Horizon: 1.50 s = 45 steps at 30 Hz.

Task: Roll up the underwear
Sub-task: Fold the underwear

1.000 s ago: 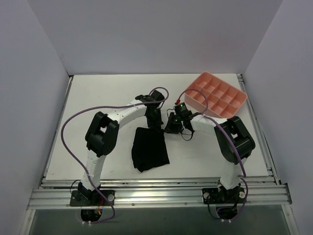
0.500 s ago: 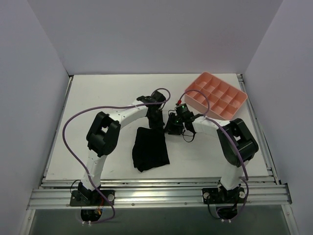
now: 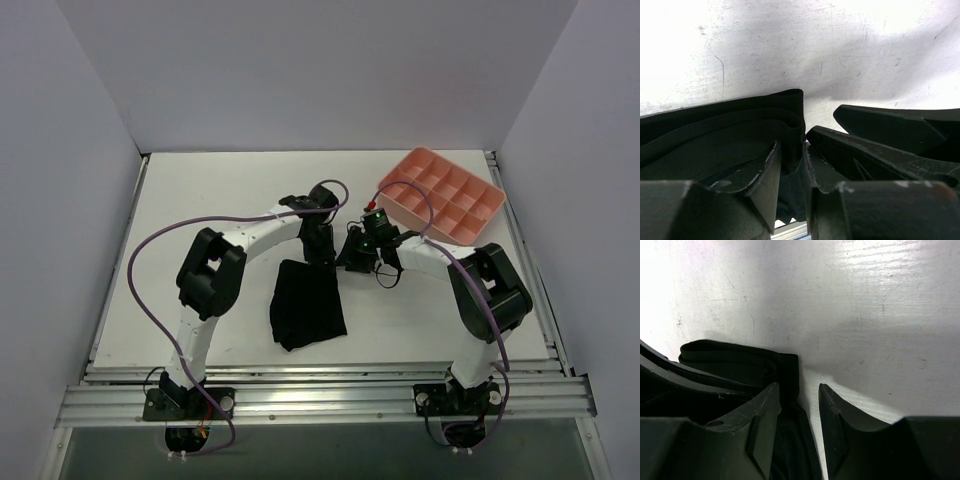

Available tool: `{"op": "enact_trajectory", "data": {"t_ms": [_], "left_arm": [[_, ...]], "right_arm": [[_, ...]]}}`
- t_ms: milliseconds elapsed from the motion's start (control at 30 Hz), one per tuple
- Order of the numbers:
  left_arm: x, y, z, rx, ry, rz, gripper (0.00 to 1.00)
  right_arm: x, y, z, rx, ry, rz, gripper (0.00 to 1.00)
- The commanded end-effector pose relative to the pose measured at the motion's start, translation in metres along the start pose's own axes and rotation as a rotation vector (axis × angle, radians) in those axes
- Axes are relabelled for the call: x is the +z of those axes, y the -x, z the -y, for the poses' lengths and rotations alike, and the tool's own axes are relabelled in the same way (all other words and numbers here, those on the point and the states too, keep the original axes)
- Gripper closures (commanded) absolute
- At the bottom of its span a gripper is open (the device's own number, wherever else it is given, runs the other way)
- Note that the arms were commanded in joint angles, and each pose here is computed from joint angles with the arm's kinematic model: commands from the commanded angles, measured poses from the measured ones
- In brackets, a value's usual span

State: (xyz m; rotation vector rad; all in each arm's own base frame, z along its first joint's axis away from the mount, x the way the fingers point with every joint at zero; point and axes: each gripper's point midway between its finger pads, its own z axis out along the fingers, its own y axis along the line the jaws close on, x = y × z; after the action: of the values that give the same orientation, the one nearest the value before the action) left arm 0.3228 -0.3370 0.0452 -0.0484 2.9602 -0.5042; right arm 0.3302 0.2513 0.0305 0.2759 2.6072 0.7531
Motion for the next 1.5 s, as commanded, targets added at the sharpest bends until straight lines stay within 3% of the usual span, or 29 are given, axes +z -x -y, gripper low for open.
{"op": "enact_trajectory", "data": {"t_ms": [0,433,900,1233,1467], "left_arm": [[-0.004,0.008,0.007,0.020,-0.037,0.028,0.67],[-0.059,0.020,0.023,0.051,-0.094,0.105,0.55],[-0.103,0.016,-0.007,0.032,-0.098,0.157,0.55],[-0.086,-0.080,0.002,0.062,-0.119,0.079,0.53],[-0.050,-0.109,0.016,0.061,-0.096,0.051,0.52]], "right_arm": [[-0.015,0.016,-0.027,0.015,0.079,0.030,0.66],[-0.023,0.020,-0.034,0.013,0.108,0.049,0.64],[-0.001,0.002,-0.033,-0.028,0.104,-0.016,0.62],[0.015,-0.003,-0.015,-0.077,-0.038,-0.035,0.66],[0.015,-0.004,-0.012,-0.089,-0.069,-0.044,0.66]]}}
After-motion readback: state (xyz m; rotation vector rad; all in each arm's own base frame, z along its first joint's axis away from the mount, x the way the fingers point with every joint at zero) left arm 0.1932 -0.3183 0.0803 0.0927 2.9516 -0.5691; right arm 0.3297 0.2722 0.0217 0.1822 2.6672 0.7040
